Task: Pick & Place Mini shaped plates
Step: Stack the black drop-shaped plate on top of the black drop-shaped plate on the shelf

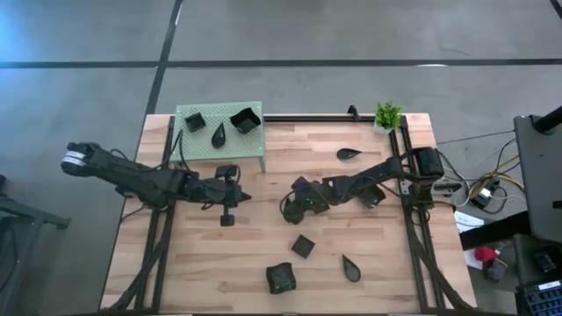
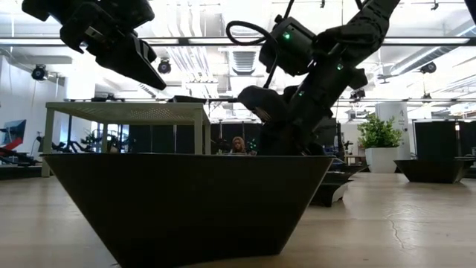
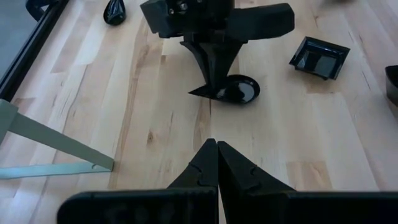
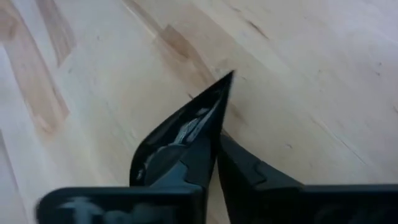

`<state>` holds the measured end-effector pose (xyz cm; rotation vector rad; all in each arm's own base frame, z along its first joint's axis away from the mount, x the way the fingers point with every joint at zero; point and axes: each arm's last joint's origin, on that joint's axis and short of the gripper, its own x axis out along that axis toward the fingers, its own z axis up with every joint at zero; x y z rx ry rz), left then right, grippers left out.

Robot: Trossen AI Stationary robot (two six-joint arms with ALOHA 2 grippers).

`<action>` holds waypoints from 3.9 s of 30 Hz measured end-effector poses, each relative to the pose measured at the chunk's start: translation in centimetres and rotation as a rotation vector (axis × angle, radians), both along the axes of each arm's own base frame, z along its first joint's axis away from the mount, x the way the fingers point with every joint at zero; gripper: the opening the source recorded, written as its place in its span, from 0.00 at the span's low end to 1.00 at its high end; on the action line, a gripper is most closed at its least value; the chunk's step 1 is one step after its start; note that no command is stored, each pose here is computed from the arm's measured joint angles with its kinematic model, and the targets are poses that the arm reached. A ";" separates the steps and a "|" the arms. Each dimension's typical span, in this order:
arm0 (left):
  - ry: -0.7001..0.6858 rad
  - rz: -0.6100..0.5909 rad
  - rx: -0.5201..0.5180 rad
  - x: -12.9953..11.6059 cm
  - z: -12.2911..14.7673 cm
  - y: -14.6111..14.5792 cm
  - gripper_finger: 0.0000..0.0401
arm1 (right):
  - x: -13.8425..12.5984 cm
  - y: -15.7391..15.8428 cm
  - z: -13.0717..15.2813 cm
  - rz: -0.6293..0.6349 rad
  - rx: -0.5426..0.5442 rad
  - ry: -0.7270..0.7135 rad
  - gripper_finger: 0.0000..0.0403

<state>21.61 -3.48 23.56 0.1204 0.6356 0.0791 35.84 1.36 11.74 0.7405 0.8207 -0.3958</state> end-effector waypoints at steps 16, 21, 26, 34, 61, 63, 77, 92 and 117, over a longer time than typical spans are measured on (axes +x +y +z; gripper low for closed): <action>-0.008 -0.002 -0.055 0.0 0.0 -0.1 0.00 | 0.8 -0.1 3.6 0.048 -0.143 -0.223 0.02; -0.018 0.027 -0.096 0.1 0.1 -0.1 0.01 | 1.5 -0.3 4.7 0.039 -0.208 -0.286 0.02; -0.039 0.065 -0.121 0.3 0.1 -0.1 0.11 | 2.5 -0.1 6.2 0.065 -0.289 -0.324 0.02; -0.193 0.209 -0.281 1.7 0.6 -0.2 0.24 | 3.8 0.1 8.6 0.108 -0.374 -0.378 0.02; -0.225 0.391 -0.309 1.0 1.2 0.3 0.25 | 4.3 0.0 9.7 0.132 -0.462 -0.382 0.02; -0.231 0.413 -0.306 1.1 1.2 0.4 0.25 | 4.4 0.0 9.7 0.131 -0.463 -0.383 0.02; -0.289 0.423 -0.315 1.7 1.3 0.3 0.25 | 4.3 -0.2 9.8 0.093 -0.490 -0.376 0.02; -0.322 0.519 -0.213 1.6 1.3 0.7 0.25 | 4.6 -0.3 10.5 0.030 -0.545 -0.379 0.02; -0.337 0.541 -0.193 1.6 1.4 0.7 0.25 | 4.8 -0.3 11.2 -0.005 -0.556 -0.428 0.02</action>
